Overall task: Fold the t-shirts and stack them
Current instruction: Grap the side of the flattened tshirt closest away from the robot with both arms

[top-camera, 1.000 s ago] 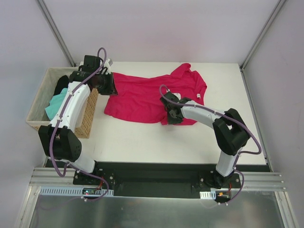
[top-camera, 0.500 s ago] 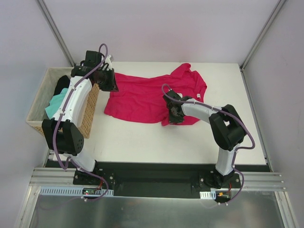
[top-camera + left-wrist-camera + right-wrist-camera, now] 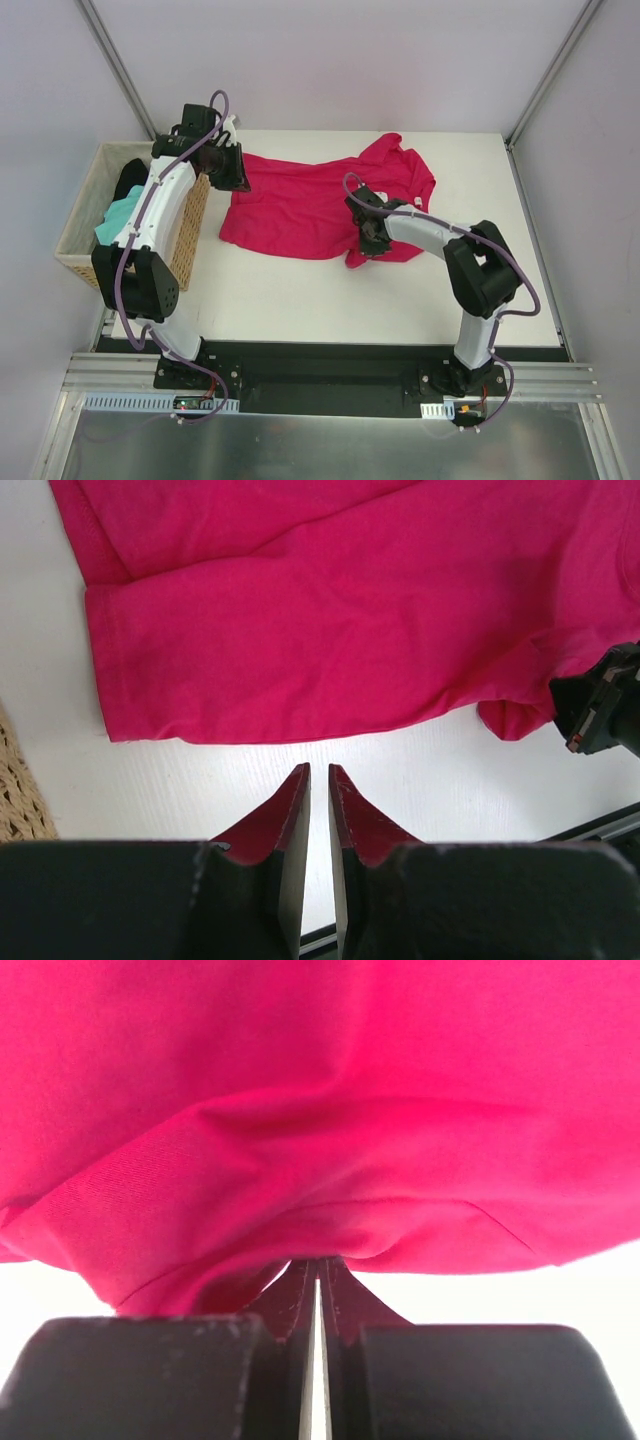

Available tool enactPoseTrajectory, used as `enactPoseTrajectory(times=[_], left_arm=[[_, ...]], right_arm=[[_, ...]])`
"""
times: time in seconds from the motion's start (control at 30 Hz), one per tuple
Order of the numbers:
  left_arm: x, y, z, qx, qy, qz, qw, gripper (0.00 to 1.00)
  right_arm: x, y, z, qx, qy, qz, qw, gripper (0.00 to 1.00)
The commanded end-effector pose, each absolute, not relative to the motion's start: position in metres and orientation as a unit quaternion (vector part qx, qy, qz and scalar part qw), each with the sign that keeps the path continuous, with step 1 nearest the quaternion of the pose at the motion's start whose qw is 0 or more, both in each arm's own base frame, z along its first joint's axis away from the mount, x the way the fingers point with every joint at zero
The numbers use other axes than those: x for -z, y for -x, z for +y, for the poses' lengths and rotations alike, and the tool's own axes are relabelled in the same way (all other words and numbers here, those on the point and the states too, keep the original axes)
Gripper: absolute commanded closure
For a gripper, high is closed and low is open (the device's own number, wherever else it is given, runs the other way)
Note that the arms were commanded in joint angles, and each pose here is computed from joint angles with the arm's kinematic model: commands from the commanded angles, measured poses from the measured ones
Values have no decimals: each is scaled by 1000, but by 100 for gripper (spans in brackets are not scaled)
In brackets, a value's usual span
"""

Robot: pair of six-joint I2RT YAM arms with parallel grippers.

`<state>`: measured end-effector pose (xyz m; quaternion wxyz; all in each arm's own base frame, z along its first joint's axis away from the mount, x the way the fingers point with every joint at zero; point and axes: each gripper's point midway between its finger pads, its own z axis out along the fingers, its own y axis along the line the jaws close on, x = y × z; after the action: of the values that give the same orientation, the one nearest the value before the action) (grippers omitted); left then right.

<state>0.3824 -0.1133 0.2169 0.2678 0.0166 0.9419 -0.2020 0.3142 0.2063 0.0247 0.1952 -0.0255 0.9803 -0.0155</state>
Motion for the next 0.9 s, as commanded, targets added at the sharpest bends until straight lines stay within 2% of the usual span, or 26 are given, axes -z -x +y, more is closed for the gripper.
enactPoseTrajectory(times=[0.0,0.27,0.67,0.87], left_arm=[[-231,-389,-118,206,-27,936,284,88],[-238,-392,-122,215,-32,932,290,88],[-236,-386,-116,200,-36,934,294,88],[-237,-384,-112,190,-38,935,298,88]], right_arm=[[-82,-331,192,39,5,964,263,99],[-110,-339,182,56,3,955,290,99],[-76,-362,196,59,48,970,232,99],[-83,-395,197,54,60,967,243,99]])
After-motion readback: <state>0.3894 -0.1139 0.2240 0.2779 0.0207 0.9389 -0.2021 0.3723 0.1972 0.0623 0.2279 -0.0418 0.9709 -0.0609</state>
